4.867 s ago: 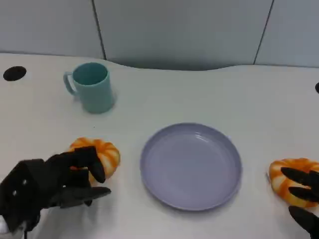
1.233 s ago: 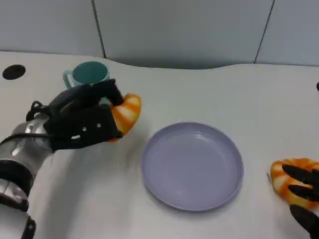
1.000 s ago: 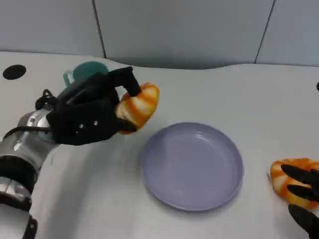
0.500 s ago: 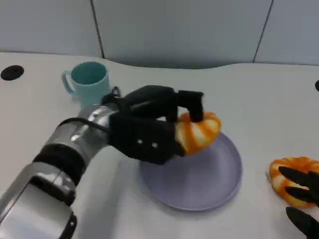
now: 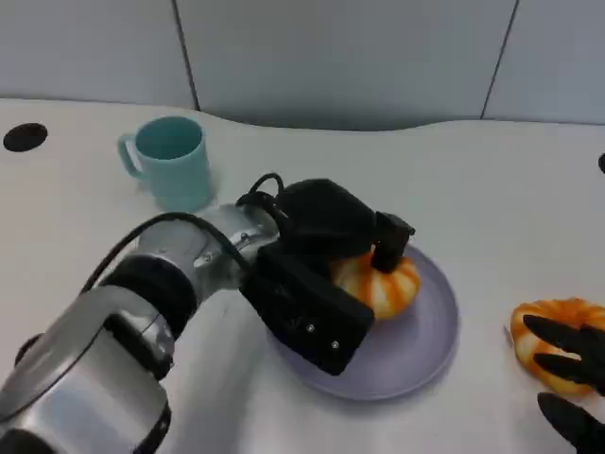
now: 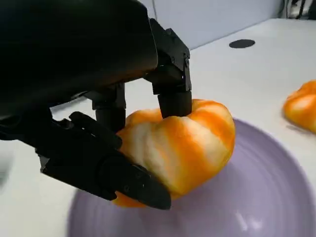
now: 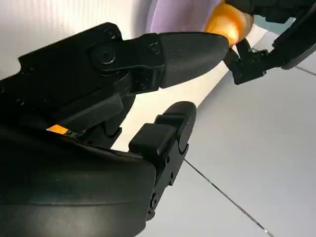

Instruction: Grasp the bread from the table and place it into the plate.

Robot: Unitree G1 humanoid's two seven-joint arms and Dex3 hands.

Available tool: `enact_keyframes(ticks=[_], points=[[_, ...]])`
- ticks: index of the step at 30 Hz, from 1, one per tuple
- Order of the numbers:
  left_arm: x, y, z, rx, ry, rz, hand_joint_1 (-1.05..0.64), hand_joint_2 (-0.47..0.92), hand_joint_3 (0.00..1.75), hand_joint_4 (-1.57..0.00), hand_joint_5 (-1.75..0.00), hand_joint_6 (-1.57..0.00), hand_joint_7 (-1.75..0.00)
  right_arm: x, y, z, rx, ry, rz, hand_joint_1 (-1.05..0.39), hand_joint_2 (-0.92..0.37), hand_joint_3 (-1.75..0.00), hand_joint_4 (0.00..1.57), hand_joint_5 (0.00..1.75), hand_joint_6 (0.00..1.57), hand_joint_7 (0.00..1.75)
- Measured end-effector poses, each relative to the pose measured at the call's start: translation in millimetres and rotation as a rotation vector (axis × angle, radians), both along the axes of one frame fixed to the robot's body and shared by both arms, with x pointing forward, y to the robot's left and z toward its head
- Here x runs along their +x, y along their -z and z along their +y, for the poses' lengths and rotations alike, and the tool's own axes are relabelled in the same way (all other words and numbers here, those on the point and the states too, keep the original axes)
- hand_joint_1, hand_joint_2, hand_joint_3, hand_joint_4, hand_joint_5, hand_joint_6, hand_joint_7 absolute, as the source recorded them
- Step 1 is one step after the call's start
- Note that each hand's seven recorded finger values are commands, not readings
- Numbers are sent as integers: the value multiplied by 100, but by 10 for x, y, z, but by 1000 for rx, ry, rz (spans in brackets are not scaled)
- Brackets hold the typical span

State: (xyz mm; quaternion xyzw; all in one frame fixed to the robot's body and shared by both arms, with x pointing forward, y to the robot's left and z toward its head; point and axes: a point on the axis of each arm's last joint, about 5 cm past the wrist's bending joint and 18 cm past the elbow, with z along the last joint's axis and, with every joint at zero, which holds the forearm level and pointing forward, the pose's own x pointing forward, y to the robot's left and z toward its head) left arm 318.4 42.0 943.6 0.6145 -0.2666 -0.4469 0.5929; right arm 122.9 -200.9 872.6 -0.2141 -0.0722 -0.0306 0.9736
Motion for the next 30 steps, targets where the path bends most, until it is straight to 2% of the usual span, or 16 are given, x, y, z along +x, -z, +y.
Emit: enact_keyframes(ticks=[1, 2, 3, 4, 5, 6, 7, 11, 22, 27, 30], points=[[12, -24, 5, 10, 4, -10, -46, 86, 2, -25, -136, -31, -120, 0, 1, 0, 0, 0, 0, -36, -92, -35, 100, 5, 78, 0], [21, -42, 9, 18, 10, -18, -47, 87, 1, -23, -130, -31, -114, 0, 2, 0, 0, 0, 0, -37, -92, -35, 100, 5, 78, 0], [27, -56, 12, 30, 17, -24, -52, 87, 1, -17, -109, -30, -88, 0, 2, 0, -1, -1, 0, -36, -92, -35, 100, 5, 77, 0], [32, -73, 13, 53, 31, -26, -57, 88, 0, -16, -85, -35, -52, 1, 2, 0, -1, -1, 0, -36, -92, -35, 100, 5, 77, 0], [36, -91, 13, 75, 48, -29, -59, 88, 0, -16, -72, -39, -33, 2, 2, 0, -2, -1, 0, -36, -92, -35, 99, 5, 77, 0], [38, -107, 15, 86, 61, -30, -62, 89, 0, -14, -63, -39, -19, 3, 3, 0, -2, -1, 0, -37, -92, -35, 99, 5, 78, 0], [39, -121, 15, 95, 73, -30, -63, 89, 0, -13, -58, -37, -13, 3, 4, 0, -3, -1, 0, -37, -92, -35, 99, 5, 78, 0], [58, -194, 30, 138, 106, -26, -67, 90, 0, -10, -52, -34, -5, 4, 5, 0, -4, -2, 0, -36, -92, -35, 100, 5, 78, 0], [97, -320, 94, 106, 114, 27, -68, 86, 0, -13, -49, -38, -4, 4, 12, 0, -4, -2, 3, -37, -92, -35, 100, 5, 77, 0], [135, -421, 225, 12, 103, 30, -64, 88, 1, -17, -50, -41, -4, 0, 7, 0, -5, 0, 5, -37, -92, -35, 99, 5, 77, 0], [156, -459, 409, -130, 60, 121, -60, 89, 1, -17, -49, -41, -3, -4, 4, -1, -5, 1, 4, -36, -92, -35, 98, 4, 77, 0]])
